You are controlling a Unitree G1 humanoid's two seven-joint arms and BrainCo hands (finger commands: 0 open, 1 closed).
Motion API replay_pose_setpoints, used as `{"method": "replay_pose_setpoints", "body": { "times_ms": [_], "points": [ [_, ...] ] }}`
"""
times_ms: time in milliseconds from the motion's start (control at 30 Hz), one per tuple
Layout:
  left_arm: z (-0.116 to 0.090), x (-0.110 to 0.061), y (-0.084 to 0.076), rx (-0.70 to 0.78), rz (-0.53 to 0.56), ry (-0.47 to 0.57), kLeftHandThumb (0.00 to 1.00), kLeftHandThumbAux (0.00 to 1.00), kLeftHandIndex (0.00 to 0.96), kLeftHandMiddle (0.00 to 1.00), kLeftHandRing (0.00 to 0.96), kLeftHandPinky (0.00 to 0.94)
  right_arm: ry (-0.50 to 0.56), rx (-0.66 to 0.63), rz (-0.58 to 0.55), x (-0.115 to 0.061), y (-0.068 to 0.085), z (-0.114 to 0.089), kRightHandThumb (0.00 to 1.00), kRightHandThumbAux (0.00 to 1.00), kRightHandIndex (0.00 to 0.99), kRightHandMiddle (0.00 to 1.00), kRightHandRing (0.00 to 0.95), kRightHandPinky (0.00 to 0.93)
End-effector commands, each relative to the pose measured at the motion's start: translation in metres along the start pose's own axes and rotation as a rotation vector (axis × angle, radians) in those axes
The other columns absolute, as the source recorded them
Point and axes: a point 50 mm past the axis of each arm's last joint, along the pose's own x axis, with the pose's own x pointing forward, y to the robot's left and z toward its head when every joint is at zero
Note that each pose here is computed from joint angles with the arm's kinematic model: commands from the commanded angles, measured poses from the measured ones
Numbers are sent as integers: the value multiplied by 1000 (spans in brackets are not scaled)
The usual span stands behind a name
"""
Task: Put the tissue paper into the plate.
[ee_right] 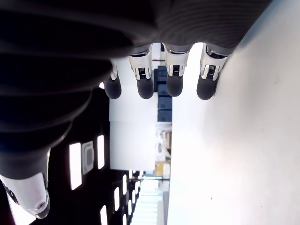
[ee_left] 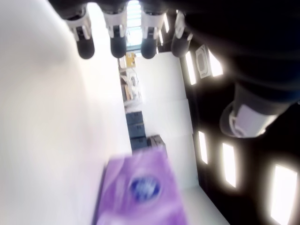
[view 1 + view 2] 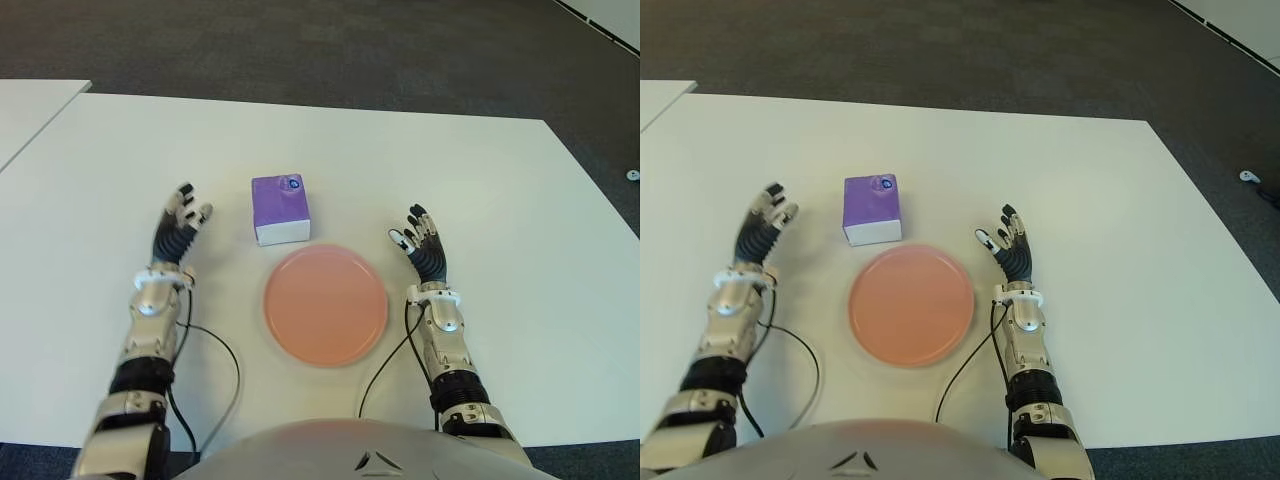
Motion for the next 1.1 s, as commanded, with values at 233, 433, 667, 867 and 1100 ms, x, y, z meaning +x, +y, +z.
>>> {"method": "replay_pose_setpoints", "body": {
  "times_ms": [233, 433, 667, 867, 1100],
  "points": [
    [72, 45, 21, 169, 59, -256, 37, 528, 0, 0, 0, 0, 251, 24, -2, -30, 1, -50, 13, 634, 0, 0, 0, 0],
    [102, 55, 17, 361, -10, -404, 79, 495, 0, 0, 0, 0, 253, 27, 5, -28, 2, -52, 10, 649, 0, 0, 0, 0],
    [124, 65, 3, 526, -105, -515, 110, 488, 0, 0, 0, 0, 258, 28, 13, -27, 2, -53, 9, 657, 0, 0, 0, 0],
    [123, 69, -6, 631, -180, -522, 126, 484, 0, 0, 0, 0, 254, 31, 17, -26, 4, -53, 7, 656, 0, 0, 0, 0],
    [130, 81, -25, 639, -308, -514, 146, 453, 0, 0, 0, 0, 254, 26, 24, -27, 7, -53, 1, 643, 0, 0, 0, 0]
  ]
}}
